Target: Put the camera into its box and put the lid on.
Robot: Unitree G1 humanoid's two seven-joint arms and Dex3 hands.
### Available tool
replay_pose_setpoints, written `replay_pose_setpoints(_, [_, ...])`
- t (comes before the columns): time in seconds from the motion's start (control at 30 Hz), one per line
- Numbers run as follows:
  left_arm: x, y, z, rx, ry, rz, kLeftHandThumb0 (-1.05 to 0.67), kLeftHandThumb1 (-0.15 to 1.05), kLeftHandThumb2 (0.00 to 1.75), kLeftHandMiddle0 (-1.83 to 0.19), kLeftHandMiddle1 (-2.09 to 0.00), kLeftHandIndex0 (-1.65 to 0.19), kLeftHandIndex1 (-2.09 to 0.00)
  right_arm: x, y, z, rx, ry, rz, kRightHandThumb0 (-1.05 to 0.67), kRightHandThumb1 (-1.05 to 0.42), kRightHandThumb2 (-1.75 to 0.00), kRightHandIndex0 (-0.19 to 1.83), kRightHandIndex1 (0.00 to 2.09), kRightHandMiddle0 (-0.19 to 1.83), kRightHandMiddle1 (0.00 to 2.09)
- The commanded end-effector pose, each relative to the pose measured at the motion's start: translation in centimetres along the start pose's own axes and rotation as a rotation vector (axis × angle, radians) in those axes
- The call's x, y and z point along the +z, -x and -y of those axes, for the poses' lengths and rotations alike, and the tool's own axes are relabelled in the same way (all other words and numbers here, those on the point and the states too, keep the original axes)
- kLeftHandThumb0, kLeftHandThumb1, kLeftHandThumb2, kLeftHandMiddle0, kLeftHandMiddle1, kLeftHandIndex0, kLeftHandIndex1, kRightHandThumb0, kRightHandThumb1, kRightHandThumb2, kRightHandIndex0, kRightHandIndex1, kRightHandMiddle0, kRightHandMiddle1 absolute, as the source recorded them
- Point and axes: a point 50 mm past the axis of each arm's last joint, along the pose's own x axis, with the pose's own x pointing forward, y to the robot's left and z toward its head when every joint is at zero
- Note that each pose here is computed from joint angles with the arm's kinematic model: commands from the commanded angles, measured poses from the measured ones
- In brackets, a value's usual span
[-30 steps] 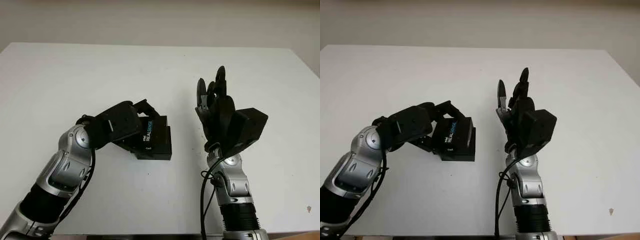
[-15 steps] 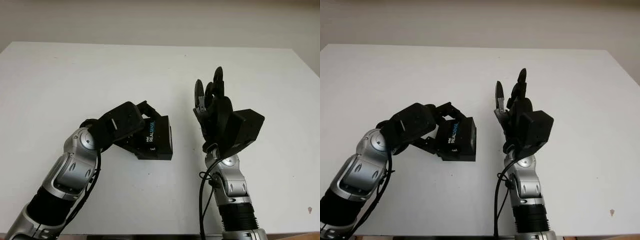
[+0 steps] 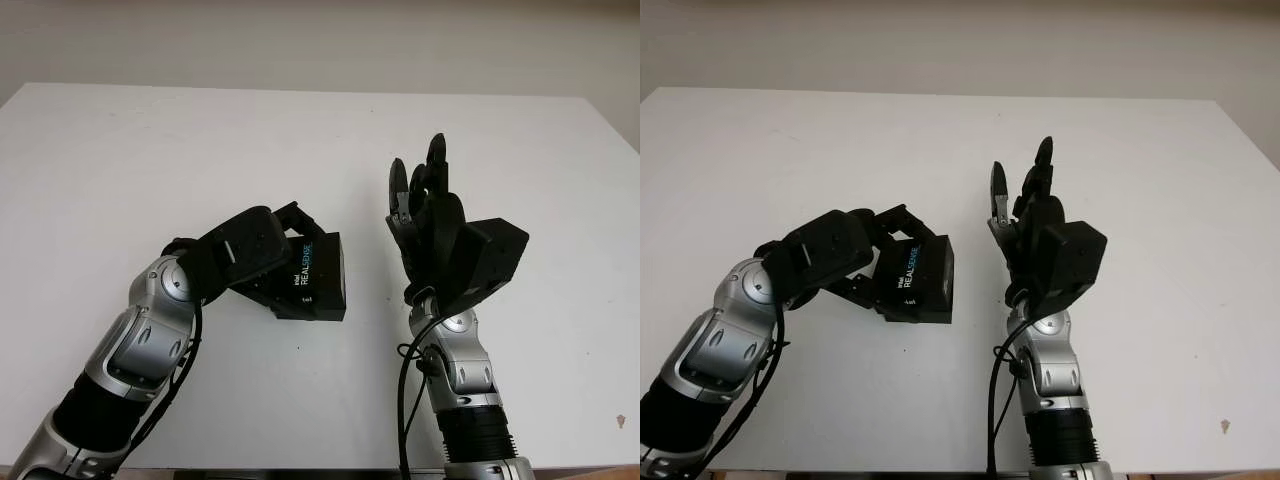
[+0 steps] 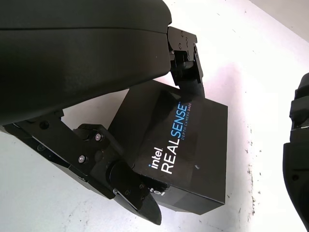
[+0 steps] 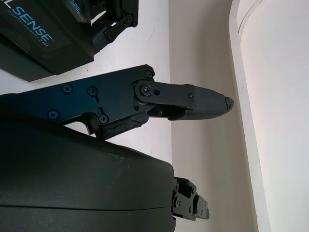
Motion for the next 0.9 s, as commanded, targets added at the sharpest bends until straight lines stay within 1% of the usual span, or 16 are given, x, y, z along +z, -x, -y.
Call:
replay_pose_setpoints(0.0, [0.1,-0.4,1.8,-0.095,0.016,0.022,-0.19,0.92,0.06,-0.64,-1.79,-0.32,-1.77,-0.4,0.3,-0.6,-0.003,-0.044,-0.005,-0.67,-1.05,-0.43,-0.19,0.0,-0.19,0.03])
replay_pose_setpoints(0.1, [0.3,-0.4,1.9,-0.096,0.001,0.013,-0.21,0.93,0.06,-0.66,-1.78,-0.32,-1.78,-0.4,0.4,-0.7,-0.005,-0.042,-0.007,-0.68,-1.05,-0.43,-0.19,0.0,-0.19,0.04])
replay_pose_setpoints(0.23, [0.5,-0.4,2.1,-0.085,-0.042,0.016,-0.25,0.92,0.05,-0.71,-1.7,-0.36,-1.74,-0.4,0.3,-0.7,-0.006,-0.04,-0.015,-0.7,-1.05,-0.42,-0.19,0.0,-0.19,0.04])
replay_pose_setpoints(0.3, [0.6,-0.3,2.2,-0.081,-0.029,0.013,-0.26,0.92,0.05,-0.68,-1.65,-0.37,-1.72,-0.4,0.3,-0.8,-0.006,-0.043,-0.016,-0.69,-1.05,-0.43,-0.19,0.0,-0.19,0.04])
replay_pose_setpoints(0.37, [0.8,0.0,2.3,-0.083,-0.014,0.004,-0.25,0.93,0.06,-0.61,-1.66,-0.33,-1.7,-0.5,0.3,-0.8,-0.006,-0.049,-0.016,-0.68,-1.05,-0.43,-0.19,0.0,-0.19,0.03])
replay_pose_setpoints(0.43, [1.0,0.2,2.4,-0.105,-0.009,-0.004,-0.28,0.96,0.06,-0.3,-1.63,-0.05,-1.54,-0.5,0.3,-0.8,-0.006,-0.054,-0.017,-0.68,-1.05,-0.42,-0.19,0.0,-0.19,0.03])
replay_pose_setpoints(0.47, [1.2,0.4,2.4,-0.134,-0.01,-0.011,-0.31,0.97,0.06,-0.08,-1.47,0.07,-1.33,-0.5,0.3,-0.8,-0.006,-0.053,-0.018,-0.68,-1.05,-0.42,-0.19,0.0,-0.19,0.03])
replay_pose_setpoints(0.5, [1.2,0.5,2.5,-0.155,-0.01,-0.016,-0.37,0.99,0.06,0.08,-1.04,0.14,-0.95,-0.5,0.3,-0.8,-0.006,-0.053,-0.019,-0.67,-1.05,-0.43,-0.19,0.0,-0.19,0.03])
replay_pose_setpoints(0.53, [1.2,0.6,2.5,-0.189,-0.022,-0.021,-0.38,1.0,0.06,0.14,-0.89,0.17,-0.81,-0.5,0.3,-0.8,-0.005,-0.053,-0.019,-0.67,-1.05,-0.43,-0.19,0.0,-0.19,0.03])
replay_pose_setpoints(0.57, [1.2,0.7,2.5,-0.216,-0.043,-0.028,-0.42,1.01,0.06,0.15,-0.54,0.18,-0.51,-0.6,0.3,-0.8,-0.003,-0.056,-0.02,-0.67,-1.05,-0.43,-0.19,0.0,-0.19,0.02])
replay_pose_setpoints(0.63, [1.2,0.9,2.6,-0.264,-0.102,-0.049,-0.51,1.03,0.06,0.18,-0.13,0.19,-0.13,-0.6,0.3,-0.8,-0.005,-0.047,-0.021,-0.67,-1.05,-0.43,-0.19,0.0,-0.19,0.01])
replay_pose_setpoints(0.7, [1.3,1.1,2.6,-0.284,-0.152,-0.056,-0.58,1.04,0.07,0.19,-0.03,0.19,-0.03,-0.6,0.3,-0.9,-0.007,-0.043,-0.023,-0.68,-1.05,-0.43,-0.19,0.0,-0.18,0.02])
replay_pose_setpoints(0.87, [1.6,1.4,2.8,-0.3,-0.203,-0.054,-0.63,1.05,0.1,0.19,0.0,0.19,0.0,-0.6,0.2,-0.9,-0.006,-0.052,-0.025,-0.67,-1.05,-0.43,-0.19,0.0,-0.19,0.03])
